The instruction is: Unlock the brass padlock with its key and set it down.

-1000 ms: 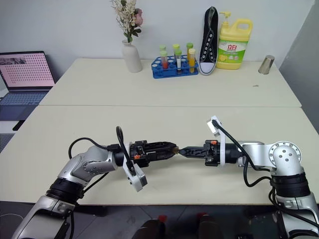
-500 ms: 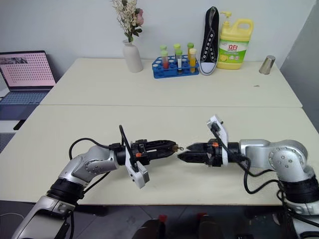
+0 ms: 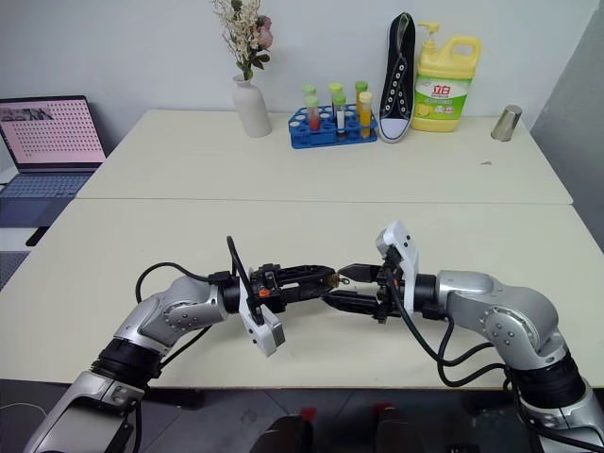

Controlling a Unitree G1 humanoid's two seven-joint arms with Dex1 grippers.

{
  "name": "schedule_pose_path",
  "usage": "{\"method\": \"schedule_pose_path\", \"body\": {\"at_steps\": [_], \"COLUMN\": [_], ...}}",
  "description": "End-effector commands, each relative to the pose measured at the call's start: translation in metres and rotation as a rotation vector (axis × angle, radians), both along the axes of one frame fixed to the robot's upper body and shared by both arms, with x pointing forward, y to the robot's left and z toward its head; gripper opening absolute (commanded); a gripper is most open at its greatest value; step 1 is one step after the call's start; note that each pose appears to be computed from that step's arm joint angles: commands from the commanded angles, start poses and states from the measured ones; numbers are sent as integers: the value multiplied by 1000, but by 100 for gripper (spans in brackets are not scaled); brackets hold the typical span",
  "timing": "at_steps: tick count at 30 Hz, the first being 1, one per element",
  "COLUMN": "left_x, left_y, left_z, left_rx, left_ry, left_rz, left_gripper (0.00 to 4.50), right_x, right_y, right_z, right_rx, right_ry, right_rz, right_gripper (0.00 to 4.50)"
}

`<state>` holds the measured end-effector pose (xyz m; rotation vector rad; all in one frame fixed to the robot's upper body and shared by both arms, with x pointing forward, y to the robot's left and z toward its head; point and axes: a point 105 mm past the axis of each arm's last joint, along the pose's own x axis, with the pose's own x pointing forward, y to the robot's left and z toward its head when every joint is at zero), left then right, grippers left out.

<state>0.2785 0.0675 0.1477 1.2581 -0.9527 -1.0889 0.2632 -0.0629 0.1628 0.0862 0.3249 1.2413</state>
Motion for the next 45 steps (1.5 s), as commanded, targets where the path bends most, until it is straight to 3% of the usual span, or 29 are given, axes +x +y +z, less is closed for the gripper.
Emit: {"method": "schedule_pose_path", "body": {"at_steps": [1,2,5,12,13,37,45], "left_x": [-2,-2,-2,-3,-3,-2,-11], "left_y": [-4,-3,-3,-3,-3,1,7], "left_z": [12,12,11,11,11,12,18], "left_rx": [-41,-42,-44,-50,-50,-94,-134], "left_ry": [-25,-24,-20,-17,-17,6,27], "left_rz": [-24,-23,-17,-15,-13,4,-18], "left_gripper": [96,96,96,96,96,96,350], "right_x": [3,5,10,9,8,3,5], "right_y": [1,2,1,3,3,3,0], "right_z": [9,9,9,9,8,11,9], "right_rx": [4,1,10,3,-1,-4,-22], "right_ry": [-46,-45,-39,-41,-41,-48,-52], "right_rz": [-1,0,-9,12,20,58,54], "right_gripper": [351,351,291,33,12,13,13]}}
